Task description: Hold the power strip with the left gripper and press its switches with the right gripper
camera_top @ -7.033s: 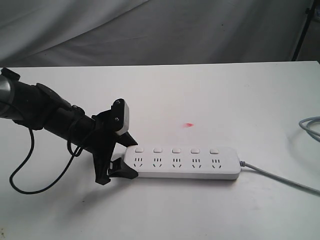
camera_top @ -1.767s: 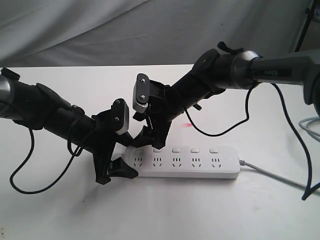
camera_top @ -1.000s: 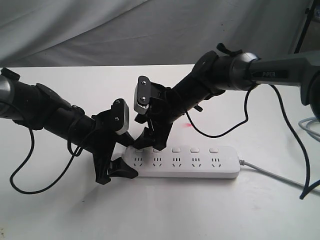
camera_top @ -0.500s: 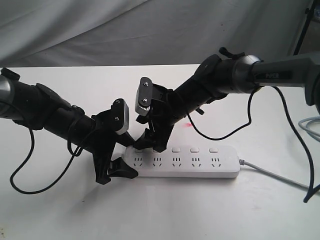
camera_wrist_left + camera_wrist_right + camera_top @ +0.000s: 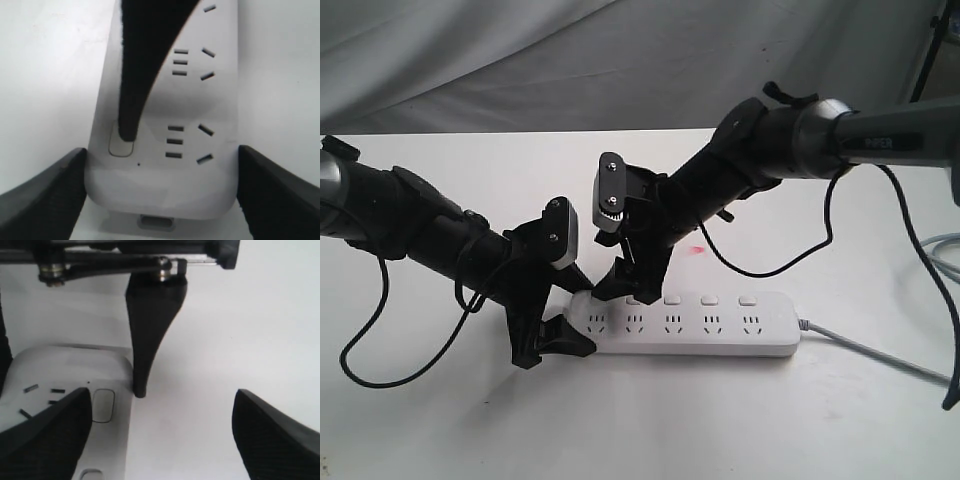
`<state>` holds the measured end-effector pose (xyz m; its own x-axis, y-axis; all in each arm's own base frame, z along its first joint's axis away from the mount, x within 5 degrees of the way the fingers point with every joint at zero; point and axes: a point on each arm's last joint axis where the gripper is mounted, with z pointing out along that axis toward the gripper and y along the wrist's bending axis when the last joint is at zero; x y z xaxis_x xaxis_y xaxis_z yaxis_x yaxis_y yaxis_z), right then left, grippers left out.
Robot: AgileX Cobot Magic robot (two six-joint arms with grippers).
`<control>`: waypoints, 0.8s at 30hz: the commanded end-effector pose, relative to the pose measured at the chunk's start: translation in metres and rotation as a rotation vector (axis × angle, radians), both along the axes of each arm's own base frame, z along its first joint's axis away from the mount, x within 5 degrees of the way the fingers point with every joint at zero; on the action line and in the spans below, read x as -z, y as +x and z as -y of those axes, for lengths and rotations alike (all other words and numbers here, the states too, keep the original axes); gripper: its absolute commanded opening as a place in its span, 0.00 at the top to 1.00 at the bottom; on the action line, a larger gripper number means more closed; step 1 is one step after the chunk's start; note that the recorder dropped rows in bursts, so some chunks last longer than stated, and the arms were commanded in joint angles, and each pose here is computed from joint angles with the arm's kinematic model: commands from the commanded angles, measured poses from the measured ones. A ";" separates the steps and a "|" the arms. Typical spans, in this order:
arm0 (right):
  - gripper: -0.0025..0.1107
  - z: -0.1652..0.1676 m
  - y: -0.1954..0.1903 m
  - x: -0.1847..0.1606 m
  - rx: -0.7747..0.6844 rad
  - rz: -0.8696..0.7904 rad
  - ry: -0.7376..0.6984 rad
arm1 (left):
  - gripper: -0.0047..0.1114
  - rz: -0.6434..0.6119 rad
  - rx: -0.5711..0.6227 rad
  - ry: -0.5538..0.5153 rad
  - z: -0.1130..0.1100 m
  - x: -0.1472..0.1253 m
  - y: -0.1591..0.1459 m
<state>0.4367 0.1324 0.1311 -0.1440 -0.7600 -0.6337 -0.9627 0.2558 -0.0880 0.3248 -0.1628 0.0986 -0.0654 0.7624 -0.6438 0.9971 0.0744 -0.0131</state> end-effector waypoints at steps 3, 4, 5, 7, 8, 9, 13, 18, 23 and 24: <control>0.35 -0.001 -0.003 -0.019 0.015 0.013 0.019 | 0.96 0.015 0.010 0.014 0.001 0.001 0.001; 0.35 -0.001 -0.003 -0.019 0.015 0.013 0.019 | 0.96 0.015 0.010 0.014 0.001 0.001 0.001; 0.35 -0.001 -0.003 -0.019 0.018 0.013 0.019 | 0.96 0.015 0.010 0.014 0.001 0.001 0.001; 0.35 -0.001 -0.003 -0.019 0.022 0.009 0.017 | 0.96 0.015 0.010 0.014 0.001 0.001 0.001; 0.35 -0.001 -0.003 -0.019 0.021 0.009 0.015 | 0.96 0.015 0.010 0.014 0.001 0.001 0.001; 0.35 -0.001 -0.003 -0.019 0.021 0.009 0.015 | 0.96 0.015 0.010 0.014 0.001 0.001 0.001; 0.35 0.000 -0.003 -0.018 0.013 0.010 -0.001 | 0.96 0.015 0.010 0.014 0.001 0.001 0.001; 0.35 0.001 -0.003 -0.018 0.009 0.011 -0.010 | 0.96 0.015 0.010 0.014 0.001 0.001 0.001; 0.35 0.007 -0.003 -0.016 0.015 0.001 -0.044 | 0.96 0.015 0.010 0.014 0.001 0.001 0.001; 0.35 0.008 -0.003 -0.015 0.018 -0.001 -0.046 | 0.96 0.015 0.010 0.014 0.001 0.001 0.001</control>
